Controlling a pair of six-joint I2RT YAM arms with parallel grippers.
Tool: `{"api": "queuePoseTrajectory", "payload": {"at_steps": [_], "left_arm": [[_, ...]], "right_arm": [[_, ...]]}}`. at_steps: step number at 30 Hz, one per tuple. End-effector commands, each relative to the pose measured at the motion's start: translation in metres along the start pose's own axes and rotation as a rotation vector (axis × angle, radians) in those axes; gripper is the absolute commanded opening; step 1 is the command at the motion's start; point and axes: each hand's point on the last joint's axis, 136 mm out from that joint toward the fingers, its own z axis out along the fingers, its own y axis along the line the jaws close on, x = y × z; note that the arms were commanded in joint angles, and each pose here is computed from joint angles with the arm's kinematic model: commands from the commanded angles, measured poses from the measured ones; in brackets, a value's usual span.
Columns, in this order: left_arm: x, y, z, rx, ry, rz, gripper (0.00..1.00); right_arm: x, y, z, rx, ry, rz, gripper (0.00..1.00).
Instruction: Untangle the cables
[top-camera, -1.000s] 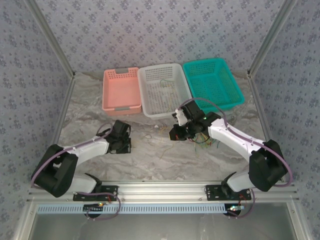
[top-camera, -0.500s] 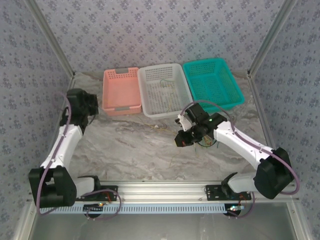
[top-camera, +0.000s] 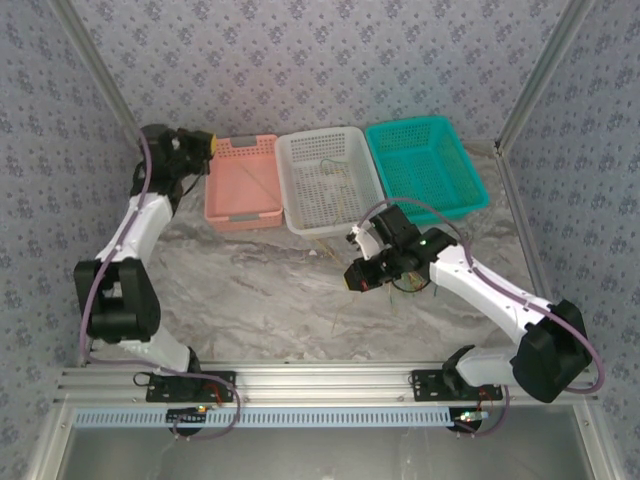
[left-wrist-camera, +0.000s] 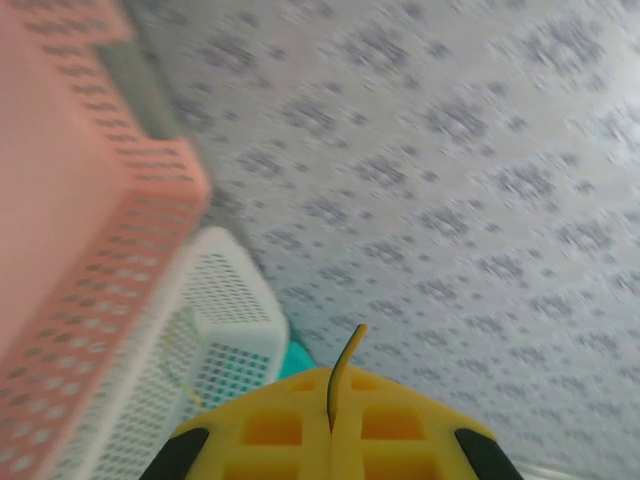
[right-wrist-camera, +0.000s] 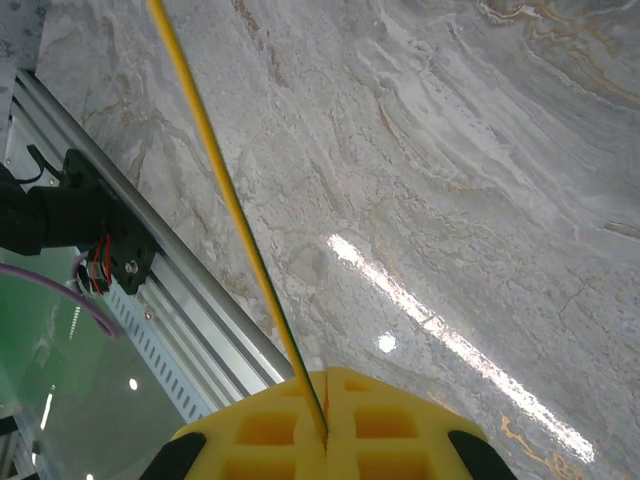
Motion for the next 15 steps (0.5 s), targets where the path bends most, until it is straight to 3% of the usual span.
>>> {"api": "queuePoseTrajectory", "payload": {"at_steps": [1, 6, 15], "left_arm": [[0.026, -0.072, 0.021, 0.196, 0.021, 0.105, 0.00], [0.071, -0.088, 0.073, 0.228, 0.089, 0.126, 0.00], [0.130, -0.101, 0.155, 0.264, 0.201, 0.221, 0.00]], "right_arm": [[-0.036, 0.009, -0.021, -0.028, -0.075, 0.078, 0.00], [-0.113, 0.014, -0.048, -0.052, -0.216, 0.108, 0.00], [-0.206, -0.038, -0.048, 0.014, -0.373, 0.233, 0.00]]}}
